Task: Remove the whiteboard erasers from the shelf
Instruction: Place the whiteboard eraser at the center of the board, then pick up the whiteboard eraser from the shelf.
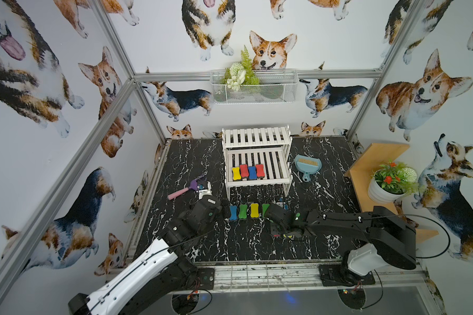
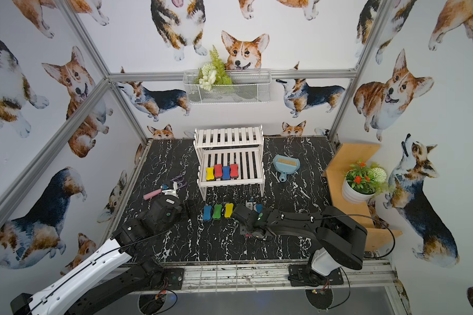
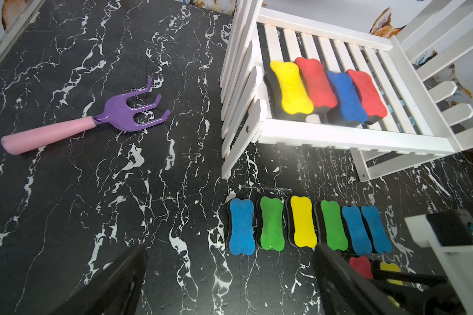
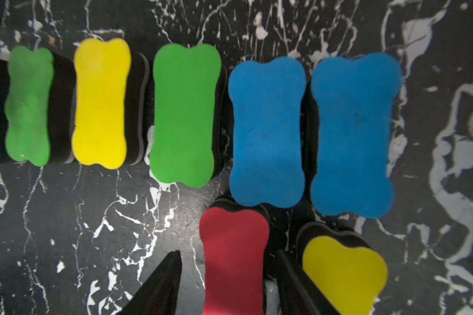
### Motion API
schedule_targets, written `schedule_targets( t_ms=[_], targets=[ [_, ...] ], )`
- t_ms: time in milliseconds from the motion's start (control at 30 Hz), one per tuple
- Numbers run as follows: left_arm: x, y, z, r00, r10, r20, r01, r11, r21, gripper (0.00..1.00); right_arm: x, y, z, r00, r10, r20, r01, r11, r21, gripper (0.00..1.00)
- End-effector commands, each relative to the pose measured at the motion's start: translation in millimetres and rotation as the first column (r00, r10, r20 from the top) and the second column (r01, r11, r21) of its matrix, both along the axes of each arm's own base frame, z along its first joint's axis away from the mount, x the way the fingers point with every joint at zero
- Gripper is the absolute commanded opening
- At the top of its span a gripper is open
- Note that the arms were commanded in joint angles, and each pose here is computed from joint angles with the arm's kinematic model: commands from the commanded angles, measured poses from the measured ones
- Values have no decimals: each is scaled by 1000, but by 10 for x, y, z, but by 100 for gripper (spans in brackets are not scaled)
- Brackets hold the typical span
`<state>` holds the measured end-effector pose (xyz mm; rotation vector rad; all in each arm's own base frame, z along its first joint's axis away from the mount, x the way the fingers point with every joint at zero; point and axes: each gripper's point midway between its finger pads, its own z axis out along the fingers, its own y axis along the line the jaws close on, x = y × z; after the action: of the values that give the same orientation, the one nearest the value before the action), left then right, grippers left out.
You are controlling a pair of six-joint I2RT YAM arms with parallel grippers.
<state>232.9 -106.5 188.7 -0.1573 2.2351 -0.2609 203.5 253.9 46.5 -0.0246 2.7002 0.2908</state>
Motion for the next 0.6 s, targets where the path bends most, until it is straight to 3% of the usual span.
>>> schedule_targets(
  t_ms=[0, 167, 333, 567],
  targets=[
    [14, -3, 38, 1000, -5, 10, 5, 1000, 7, 99, 65, -17, 206, 998, 7, 62, -7, 1000, -9, 61],
    [14, -1, 19, 1000, -2, 17, 2, 1000, -3, 99, 236, 209, 848, 973, 77, 216, -100, 990, 97, 60],
    [11, 1, -11, 1000, 2, 14, -2, 1000, -6, 99, 758, 202, 1592, 918, 39, 395, -85, 991, 102, 60],
    [0, 23, 9, 1000, 11, 17, -11, 1000, -12, 99, 1447, 174, 1919, 875, -38, 482, -56, 982, 178, 52]
  ],
)
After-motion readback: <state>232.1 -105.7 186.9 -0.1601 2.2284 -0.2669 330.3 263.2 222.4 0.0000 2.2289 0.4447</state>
